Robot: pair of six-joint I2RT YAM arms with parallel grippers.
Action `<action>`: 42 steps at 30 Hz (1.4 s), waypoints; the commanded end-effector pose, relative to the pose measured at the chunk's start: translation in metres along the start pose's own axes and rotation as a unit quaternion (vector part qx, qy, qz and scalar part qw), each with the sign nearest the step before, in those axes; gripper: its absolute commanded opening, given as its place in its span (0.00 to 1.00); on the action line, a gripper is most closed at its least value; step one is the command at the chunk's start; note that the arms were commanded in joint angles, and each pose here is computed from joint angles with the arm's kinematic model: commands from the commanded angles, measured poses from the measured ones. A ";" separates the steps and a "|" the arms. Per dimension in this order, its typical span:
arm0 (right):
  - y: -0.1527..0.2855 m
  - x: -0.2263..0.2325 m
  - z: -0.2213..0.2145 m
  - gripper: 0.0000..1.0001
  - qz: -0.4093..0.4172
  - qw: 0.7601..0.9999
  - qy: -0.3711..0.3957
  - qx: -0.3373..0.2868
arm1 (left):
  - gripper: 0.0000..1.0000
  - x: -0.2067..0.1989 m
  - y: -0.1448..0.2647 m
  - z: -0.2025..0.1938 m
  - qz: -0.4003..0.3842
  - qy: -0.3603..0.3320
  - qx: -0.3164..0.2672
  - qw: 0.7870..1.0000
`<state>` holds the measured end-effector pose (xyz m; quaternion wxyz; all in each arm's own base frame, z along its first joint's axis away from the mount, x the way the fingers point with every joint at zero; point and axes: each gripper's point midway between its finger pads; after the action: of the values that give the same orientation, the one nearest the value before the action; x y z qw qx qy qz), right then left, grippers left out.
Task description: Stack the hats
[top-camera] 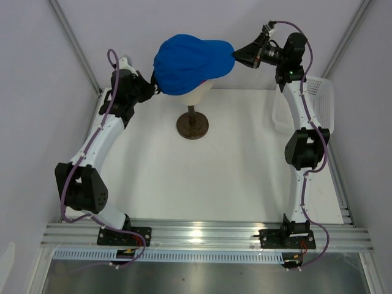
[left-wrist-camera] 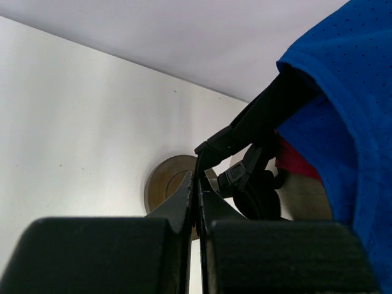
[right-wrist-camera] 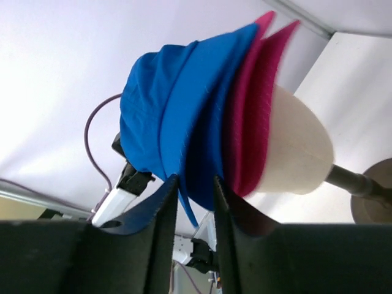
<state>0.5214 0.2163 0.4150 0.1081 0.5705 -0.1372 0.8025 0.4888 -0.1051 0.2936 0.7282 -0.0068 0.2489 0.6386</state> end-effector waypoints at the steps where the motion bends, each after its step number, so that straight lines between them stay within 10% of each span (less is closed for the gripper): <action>1: 0.010 -0.003 0.020 0.34 -0.015 0.998 0.035 -0.050 | 0.01 0.044 0.012 -0.043 0.087 -0.024 0.068 0.994; 20: 0.022 0.045 0.002 0.52 -0.021 0.993 0.096 -0.066 | 0.25 0.003 0.043 0.064 0.055 -0.058 -0.022 0.997; 35: 0.024 0.050 -0.015 0.55 -0.033 0.992 0.105 -0.066 | 0.30 -0.005 0.036 0.074 0.051 -0.059 -0.004 0.997; 42: 0.042 0.066 -0.017 0.71 -0.073 0.982 0.151 -0.092 | 0.61 -0.010 0.068 0.105 0.051 -0.073 -0.043 0.995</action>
<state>0.5018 0.1949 0.4202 0.2122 0.5182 -0.1433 0.8160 0.4823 -0.0794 0.3520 0.7028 0.0593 0.2169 0.6749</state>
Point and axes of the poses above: each gripper's point midway between its finger pads, its own y axis back along the fingers, its own x axis along the line the jaws close on, z = x × y, and after that the axes turned 10 degrees about -y, right-handed
